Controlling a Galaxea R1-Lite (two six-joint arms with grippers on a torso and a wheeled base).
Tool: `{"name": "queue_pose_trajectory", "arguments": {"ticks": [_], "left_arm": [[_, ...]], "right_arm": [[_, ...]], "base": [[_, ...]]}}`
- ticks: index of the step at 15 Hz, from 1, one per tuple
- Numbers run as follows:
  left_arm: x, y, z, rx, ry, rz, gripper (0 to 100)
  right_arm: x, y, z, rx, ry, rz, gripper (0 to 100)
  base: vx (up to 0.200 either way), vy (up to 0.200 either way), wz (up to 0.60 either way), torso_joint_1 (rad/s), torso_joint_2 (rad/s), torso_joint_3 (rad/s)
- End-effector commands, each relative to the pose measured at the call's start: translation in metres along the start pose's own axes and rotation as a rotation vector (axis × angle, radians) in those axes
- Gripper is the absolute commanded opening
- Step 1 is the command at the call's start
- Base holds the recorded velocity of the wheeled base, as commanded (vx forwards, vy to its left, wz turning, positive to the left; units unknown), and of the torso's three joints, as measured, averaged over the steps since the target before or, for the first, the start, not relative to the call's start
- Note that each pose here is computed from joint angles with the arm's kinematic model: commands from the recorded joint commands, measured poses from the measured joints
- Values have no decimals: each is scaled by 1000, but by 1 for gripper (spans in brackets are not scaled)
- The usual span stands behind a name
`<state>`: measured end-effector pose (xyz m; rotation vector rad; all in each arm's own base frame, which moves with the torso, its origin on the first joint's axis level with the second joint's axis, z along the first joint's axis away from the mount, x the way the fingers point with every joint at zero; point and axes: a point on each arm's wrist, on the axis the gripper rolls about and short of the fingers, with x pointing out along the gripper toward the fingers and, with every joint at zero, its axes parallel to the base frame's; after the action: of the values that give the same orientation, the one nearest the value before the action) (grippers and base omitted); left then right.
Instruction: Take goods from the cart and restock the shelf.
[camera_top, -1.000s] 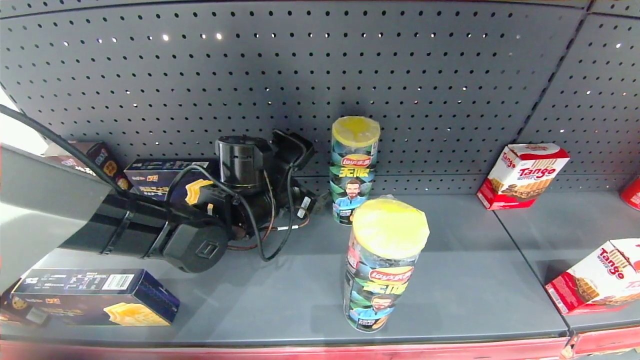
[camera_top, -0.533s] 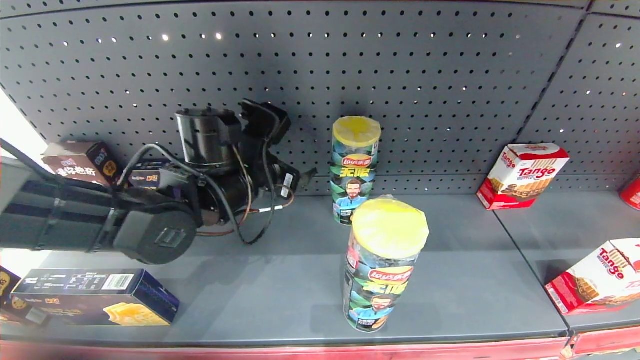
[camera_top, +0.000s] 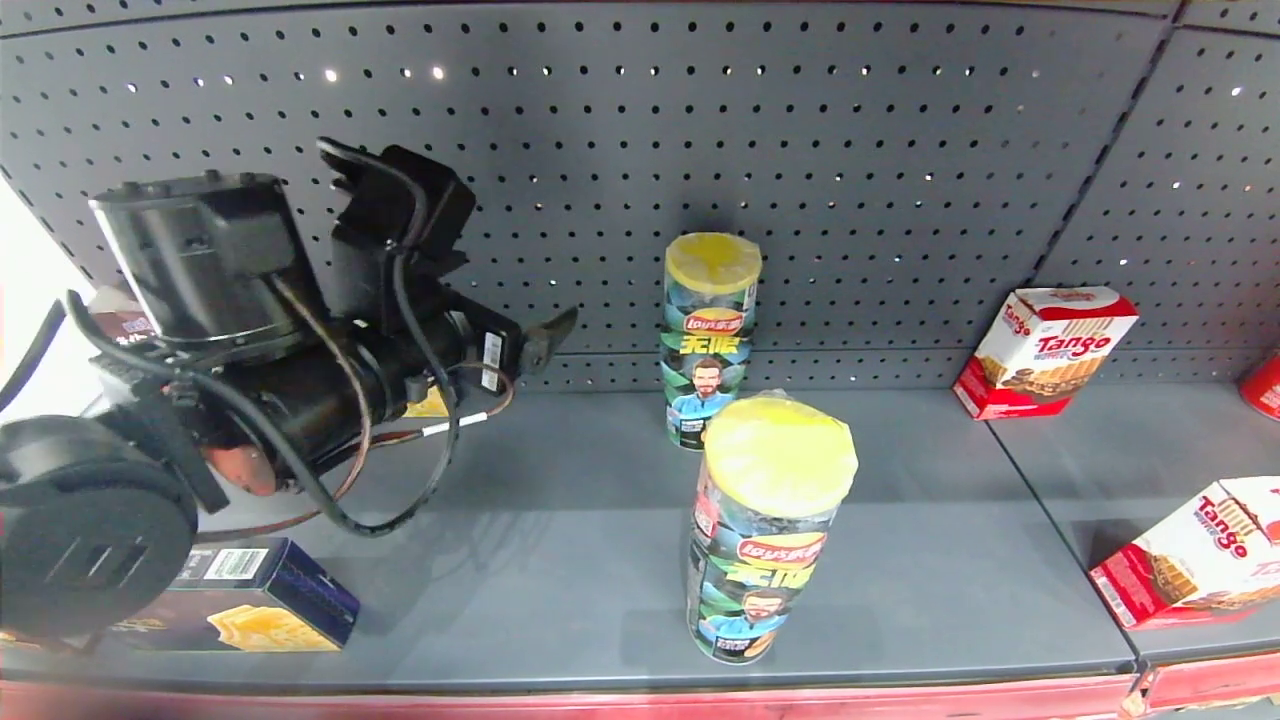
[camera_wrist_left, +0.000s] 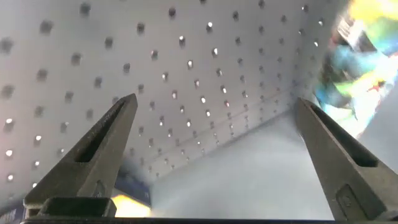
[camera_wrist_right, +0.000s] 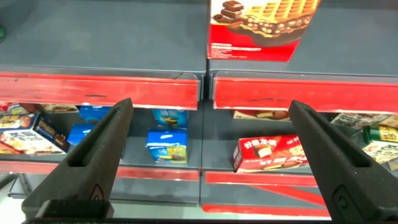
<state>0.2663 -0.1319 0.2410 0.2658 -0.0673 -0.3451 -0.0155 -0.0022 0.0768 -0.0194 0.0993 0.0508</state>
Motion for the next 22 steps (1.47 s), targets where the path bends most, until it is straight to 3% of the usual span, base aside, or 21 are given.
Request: {"name": "queue_pose_trajectory", "arguments": {"ticks": [1, 3, 4, 5, 6, 8, 11, 13, 16, 22], "left_arm": [[-32, 2, -7, -23, -57, 5, 100], [-54, 2, -14, -20, -54, -14, 100], [-61, 3, -13, -21, -65, -23, 100], [-65, 4, -13, -22, -64, -25, 100], [-67, 6, -11, -24, -78, -21, 100], [-63, 8, -4, -21, -95, -17, 100], [-48, 7, -9, -8, -53, 37, 100], [-43, 4, -13, -9, -40, 53, 100], [-34, 7, -6, -15, -86, 74, 100], [-28, 4, -8, -11, -79, 67, 100]], "right_arm": [[0, 0, 0, -1, 1, 2, 100], [0, 0, 0, -8, -5, -6, 100], [-8, -1, 39, 3, -118, -10, 100], [-6, -1, 82, 19, -141, -4, 100], [13, -1, 141, 61, -110, 42, 100], [37, 2, 159, 24, -48, 78, 100], [85, 14, 165, -62, 68, 190, 100], [114, 33, 162, -89, 126, 299, 100], [142, 61, 153, -123, 178, 401, 100], [153, 95, 141, -182, 262, 542, 100]], "base": [[0, 0, 0, 0, 0, 0], [0, 0, 0, 0, 0, 0], [0, 0, 0, 0, 0, 0], [0, 0, 0, 0, 0, 0], [0, 0, 0, 0, 0, 0], [0, 0, 0, 0, 0, 0], [0, 0, 0, 0, 0, 0], [0, 0, 0, 0, 0, 0], [0, 0, 0, 0, 0, 0], [0, 0, 0, 0, 0, 0]]}}
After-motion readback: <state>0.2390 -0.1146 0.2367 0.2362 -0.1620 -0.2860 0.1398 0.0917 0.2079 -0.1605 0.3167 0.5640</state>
